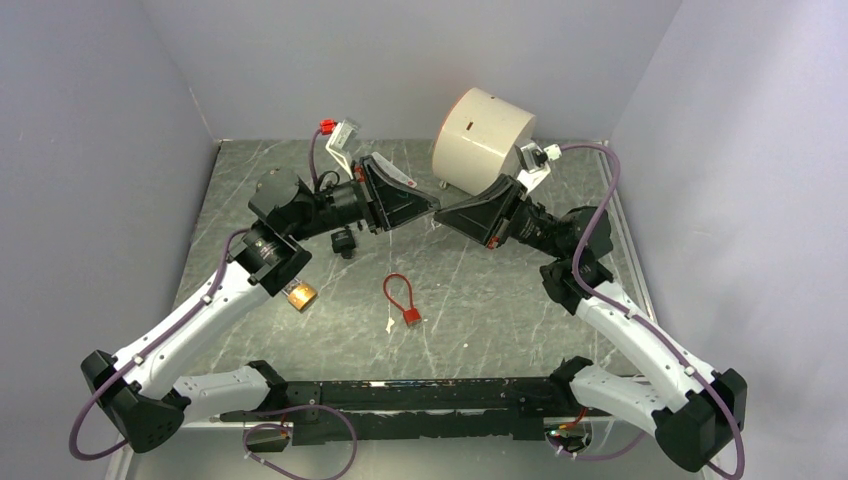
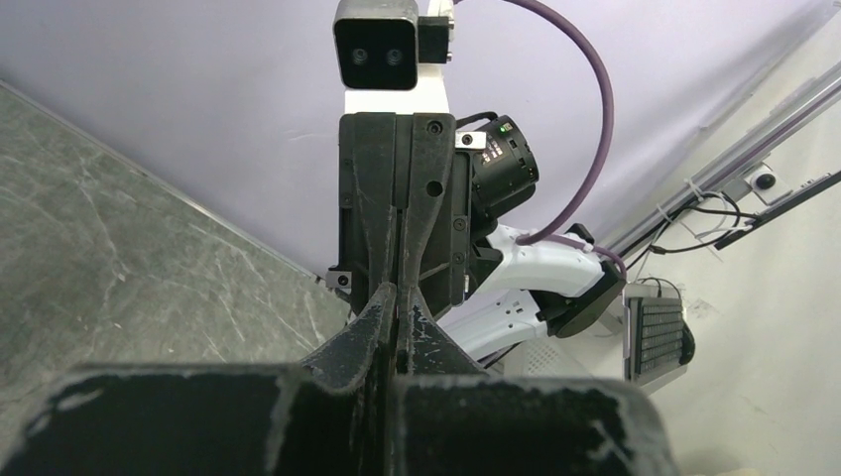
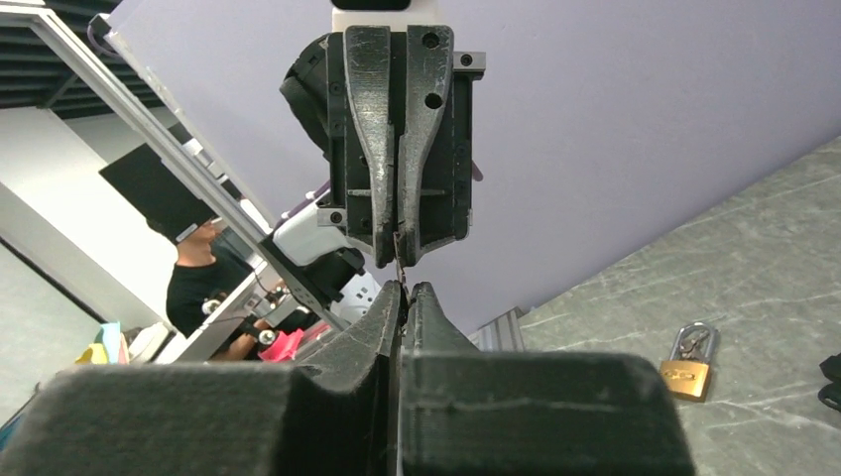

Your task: Unlock with the key

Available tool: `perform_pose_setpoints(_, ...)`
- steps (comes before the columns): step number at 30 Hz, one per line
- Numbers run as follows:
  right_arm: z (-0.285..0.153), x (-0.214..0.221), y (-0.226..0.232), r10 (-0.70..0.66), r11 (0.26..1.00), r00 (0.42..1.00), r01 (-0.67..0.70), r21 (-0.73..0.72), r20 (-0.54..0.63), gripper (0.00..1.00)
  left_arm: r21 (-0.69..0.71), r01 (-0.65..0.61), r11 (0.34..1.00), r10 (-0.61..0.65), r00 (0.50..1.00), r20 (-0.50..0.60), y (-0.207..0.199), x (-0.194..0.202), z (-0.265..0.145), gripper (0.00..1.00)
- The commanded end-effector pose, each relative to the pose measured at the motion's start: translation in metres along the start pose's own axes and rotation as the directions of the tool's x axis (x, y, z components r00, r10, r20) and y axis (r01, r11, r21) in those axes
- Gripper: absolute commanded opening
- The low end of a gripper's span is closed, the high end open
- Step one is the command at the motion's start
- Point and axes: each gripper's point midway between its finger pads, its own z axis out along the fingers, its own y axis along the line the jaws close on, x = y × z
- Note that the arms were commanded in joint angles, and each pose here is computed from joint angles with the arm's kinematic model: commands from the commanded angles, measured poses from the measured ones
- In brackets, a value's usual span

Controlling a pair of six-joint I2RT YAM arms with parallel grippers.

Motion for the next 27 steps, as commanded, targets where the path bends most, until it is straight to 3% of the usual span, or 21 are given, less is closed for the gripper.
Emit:
perform_pose_setpoints(1, 0.001, -0.013, 0.019, -0.061, 0.997, 0.998, 0.063, -0.050, 0.033, 0.00, 0.040, -0.046, 0.998, 0.045, 0.999, 0.026, -0.012, -0.008, 0.000, 0.03)
perform_pose_setpoints(7, -0.002, -0.012, 0.013, -0.066, 0.998, 0.997, 0.067, -0.017, 0.044, 0.00, 0.014, -0.048, 0.999, 0.048, 0.998, 0.043, -0.008, -0.011, -0.001, 0.03)
perform_pose_setpoints(8, -0.002, -0.011, 0.012, -0.066, 0.998, 0.997, 0.066, -0.014, 0.046, 0.00, 0.006, -0.045, 0.999, 0.045, 0.998, 0.045, -0.007, -0.011, -0.001, 0.07)
perform_pose_setpoints(12, -0.004, -0.008, -0.001, -0.057, 0.998, 0.997, 0.055, 0.037, 0.046, 0.00, -0.070, -0.029, 0.997, 0.034, 0.997, 0.070, 0.005, -0.013, -0.005, 0.40)
perform_pose_setpoints(16, -0.015, 0.006, -0.023, -0.041, 0.990, 0.999, 0.036, 0.139, 0.032, 0.00, -0.257, -0.047, 0.965, 0.061, 0.997, 0.049, 0.026, -0.011, -0.028, 0.69)
perform_pose_setpoints(20, -0.034, 0.028, -0.043, -0.013, 0.975, 1.000, 0.011, 0.223, 0.009, 0.00, -0.553, -0.115, 0.826, 0.134, 0.991, -0.006, 0.056, -0.011, -0.080, 0.93)
perform_pose_setpoints(23, -0.046, 0.044, -0.058, 0.006, 0.959, 1.000, -0.001, 0.282, -0.014, 0.00, -0.664, -0.114, 0.739, 0.114, 0.993, -0.043, 0.077, 0.005, -0.108, 0.94)
perform_pose_setpoints(25, -0.054, 0.052, -0.072, 0.017, 0.939, 1.000, -0.007, 0.343, -0.026, 0.00, -0.711, -0.087, 0.698, 0.036, 0.996, -0.087, 0.093, 0.029, -0.120, 0.94)
perform_pose_setpoints(27, -0.069, 0.063, -0.097, 0.066, 0.882, 0.997, -0.045, 0.470, -0.027, 0.00, -0.812, -0.040, 0.583, -0.095, 0.989, -0.117, 0.119, 0.058, -0.138, 0.94)
